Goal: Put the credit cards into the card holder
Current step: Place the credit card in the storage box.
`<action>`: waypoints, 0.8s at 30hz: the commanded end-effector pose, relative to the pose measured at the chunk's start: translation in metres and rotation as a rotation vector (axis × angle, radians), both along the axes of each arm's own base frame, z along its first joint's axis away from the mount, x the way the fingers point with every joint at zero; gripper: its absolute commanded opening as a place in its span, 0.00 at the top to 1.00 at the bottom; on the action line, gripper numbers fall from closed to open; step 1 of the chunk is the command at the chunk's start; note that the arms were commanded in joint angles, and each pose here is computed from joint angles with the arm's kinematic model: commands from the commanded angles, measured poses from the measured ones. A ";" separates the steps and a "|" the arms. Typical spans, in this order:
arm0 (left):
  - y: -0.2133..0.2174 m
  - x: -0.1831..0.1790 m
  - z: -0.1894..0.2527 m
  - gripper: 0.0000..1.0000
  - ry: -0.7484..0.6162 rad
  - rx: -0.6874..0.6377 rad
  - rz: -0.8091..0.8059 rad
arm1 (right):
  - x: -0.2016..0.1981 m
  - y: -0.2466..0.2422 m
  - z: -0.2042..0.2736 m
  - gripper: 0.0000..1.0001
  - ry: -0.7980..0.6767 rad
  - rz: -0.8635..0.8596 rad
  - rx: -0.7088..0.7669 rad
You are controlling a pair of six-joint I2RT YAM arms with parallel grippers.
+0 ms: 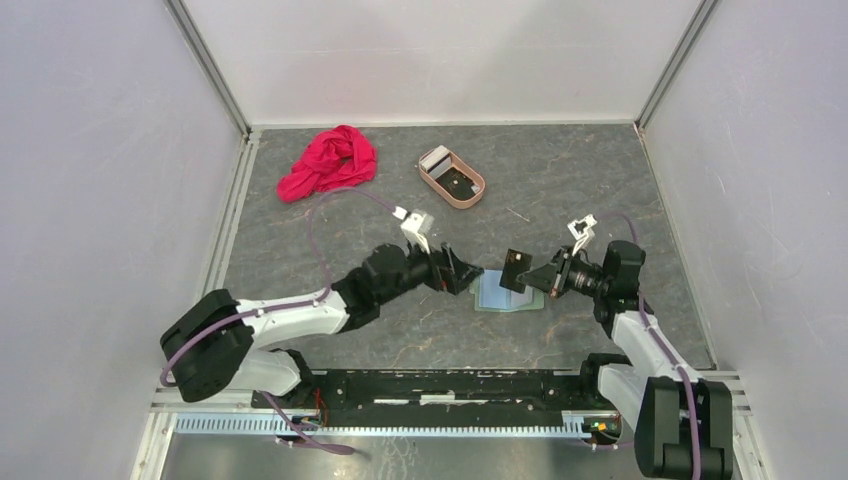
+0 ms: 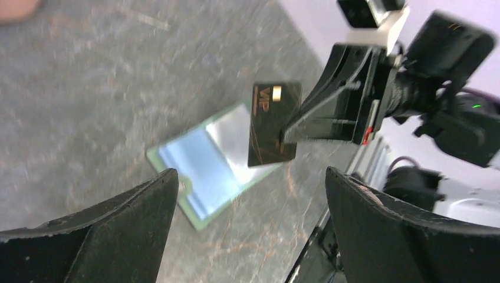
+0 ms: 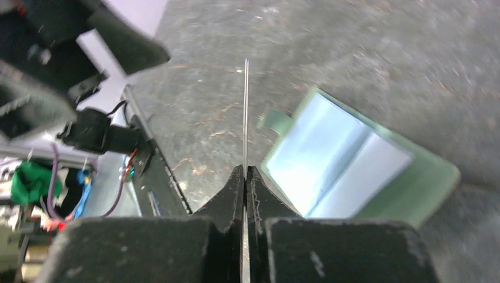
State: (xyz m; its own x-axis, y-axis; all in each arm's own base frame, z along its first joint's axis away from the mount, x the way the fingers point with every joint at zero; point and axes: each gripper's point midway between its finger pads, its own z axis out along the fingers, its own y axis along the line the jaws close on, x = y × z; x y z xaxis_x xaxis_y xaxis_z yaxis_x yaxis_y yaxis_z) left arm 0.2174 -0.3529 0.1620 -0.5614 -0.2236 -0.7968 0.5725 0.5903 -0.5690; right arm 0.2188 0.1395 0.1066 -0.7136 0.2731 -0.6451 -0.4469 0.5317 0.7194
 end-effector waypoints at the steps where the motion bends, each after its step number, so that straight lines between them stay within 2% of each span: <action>1: 0.002 -0.001 0.073 0.00 -0.112 -0.273 -0.243 | 0.000 0.013 0.049 1.00 -0.240 0.246 0.021; 4: 0.006 0.000 0.083 0.01 -0.095 -0.343 -0.332 | -0.004 0.021 0.059 1.00 -0.291 0.352 0.006; 9: -0.011 0.007 0.068 0.05 -0.044 -0.306 -0.380 | -0.012 0.039 0.073 1.00 -0.354 0.511 0.002; 13: -0.014 0.012 0.064 0.12 -0.076 -0.333 -0.375 | -0.008 0.042 0.078 1.00 -0.360 0.556 0.007; 20: -0.031 0.012 0.061 0.29 -0.055 -0.401 -0.441 | -0.005 0.049 0.086 1.00 -0.367 0.637 0.039; 24: -0.039 0.013 0.053 0.32 -0.048 -0.387 -0.453 | -0.005 0.049 0.091 1.00 -0.379 0.669 0.057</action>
